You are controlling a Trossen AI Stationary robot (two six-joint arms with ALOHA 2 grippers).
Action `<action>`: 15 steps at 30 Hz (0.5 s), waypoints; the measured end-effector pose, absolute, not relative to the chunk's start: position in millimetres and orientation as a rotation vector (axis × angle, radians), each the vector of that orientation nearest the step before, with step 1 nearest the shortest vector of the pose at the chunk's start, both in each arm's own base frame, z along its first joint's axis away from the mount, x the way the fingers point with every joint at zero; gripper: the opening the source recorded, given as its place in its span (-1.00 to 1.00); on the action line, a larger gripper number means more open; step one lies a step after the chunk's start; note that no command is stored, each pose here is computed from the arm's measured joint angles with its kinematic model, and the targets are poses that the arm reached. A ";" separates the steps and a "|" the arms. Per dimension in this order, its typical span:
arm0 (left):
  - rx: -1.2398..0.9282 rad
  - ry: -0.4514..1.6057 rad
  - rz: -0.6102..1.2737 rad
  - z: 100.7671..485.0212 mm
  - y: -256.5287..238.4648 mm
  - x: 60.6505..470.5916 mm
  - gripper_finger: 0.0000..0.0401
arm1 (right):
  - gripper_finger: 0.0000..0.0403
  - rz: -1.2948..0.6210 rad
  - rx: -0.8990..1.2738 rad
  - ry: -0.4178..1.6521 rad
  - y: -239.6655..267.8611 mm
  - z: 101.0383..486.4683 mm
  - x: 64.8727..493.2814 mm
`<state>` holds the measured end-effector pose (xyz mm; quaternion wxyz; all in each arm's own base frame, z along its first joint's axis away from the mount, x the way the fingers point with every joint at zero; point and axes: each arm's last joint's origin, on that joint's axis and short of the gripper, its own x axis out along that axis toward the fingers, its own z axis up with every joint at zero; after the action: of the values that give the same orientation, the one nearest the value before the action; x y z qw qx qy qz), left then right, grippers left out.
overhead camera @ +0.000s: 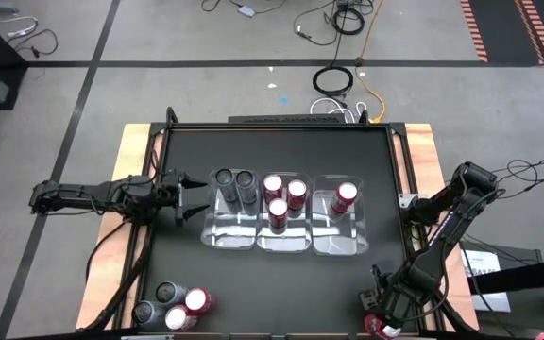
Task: Sort soda cans
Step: Put the red soda can into the right transparent bin
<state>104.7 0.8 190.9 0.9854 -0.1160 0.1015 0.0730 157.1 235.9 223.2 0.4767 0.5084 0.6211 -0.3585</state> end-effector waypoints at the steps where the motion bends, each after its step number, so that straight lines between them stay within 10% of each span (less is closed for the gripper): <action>1: -0.233 0.204 0.147 190.9 0.9 104.7 0.90 | 0.60 -0.875 1.242 1.518 236.0 223.2 157.1; 15: -0.233 0.204 0.147 191.0 0.9 104.7 0.90 | 0.39 -0.943 1.165 1.500 228.7 224.8 152.7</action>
<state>104.7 0.9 191.0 0.9854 -0.1159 0.1014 0.0732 152.7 228.7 224.8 0.4885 0.4793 0.6173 -0.3880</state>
